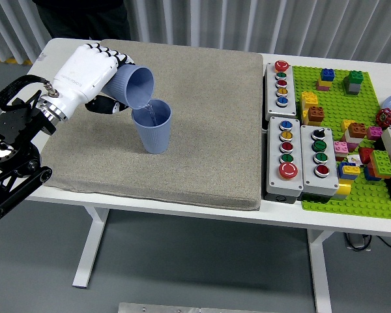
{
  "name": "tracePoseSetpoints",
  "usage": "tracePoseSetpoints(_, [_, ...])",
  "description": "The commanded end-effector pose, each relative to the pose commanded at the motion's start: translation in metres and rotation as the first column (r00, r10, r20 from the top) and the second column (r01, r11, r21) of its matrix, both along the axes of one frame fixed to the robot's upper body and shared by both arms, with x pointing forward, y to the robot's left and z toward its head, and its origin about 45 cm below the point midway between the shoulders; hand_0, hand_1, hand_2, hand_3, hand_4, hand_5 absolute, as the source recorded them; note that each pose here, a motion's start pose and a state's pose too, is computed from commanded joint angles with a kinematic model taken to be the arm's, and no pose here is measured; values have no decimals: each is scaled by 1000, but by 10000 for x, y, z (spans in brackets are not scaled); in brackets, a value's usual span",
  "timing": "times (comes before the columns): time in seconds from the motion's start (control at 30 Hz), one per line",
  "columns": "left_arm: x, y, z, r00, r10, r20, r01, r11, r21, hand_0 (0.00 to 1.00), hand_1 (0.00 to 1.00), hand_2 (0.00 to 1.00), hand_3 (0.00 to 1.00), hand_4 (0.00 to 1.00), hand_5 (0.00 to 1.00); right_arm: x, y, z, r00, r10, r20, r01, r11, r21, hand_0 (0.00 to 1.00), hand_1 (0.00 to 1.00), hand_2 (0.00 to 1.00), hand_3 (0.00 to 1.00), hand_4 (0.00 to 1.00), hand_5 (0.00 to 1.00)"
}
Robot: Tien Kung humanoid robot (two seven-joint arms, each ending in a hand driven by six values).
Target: Pick cup pour cup place
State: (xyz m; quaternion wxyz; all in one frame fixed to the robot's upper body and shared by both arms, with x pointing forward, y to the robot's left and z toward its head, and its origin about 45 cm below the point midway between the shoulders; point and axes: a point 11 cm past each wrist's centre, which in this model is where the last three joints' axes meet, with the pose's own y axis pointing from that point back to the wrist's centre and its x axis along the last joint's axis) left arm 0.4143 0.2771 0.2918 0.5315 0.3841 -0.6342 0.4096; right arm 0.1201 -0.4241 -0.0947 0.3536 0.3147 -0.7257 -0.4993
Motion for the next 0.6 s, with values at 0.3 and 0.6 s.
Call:
tracePoseSetpoints(0.3, [-1, -10, 20, 1000, -6, 2, 6, 1000, 9, 590, 529, 554, 553, 800, 152, -7, 0, -2, 1000, 0, -1, 0, 1000, 0, 721, 686, 733, 699, 322, 295])
tracePoseSetpoints(0.6, [-12, -17, 44, 1000, -9, 26, 8, 999, 40, 590, 529, 554, 552, 800, 154, -40, -3, -9, 1000, 2, -8, -2, 1000, -1, 721, 686, 732, 699, 322, 292])
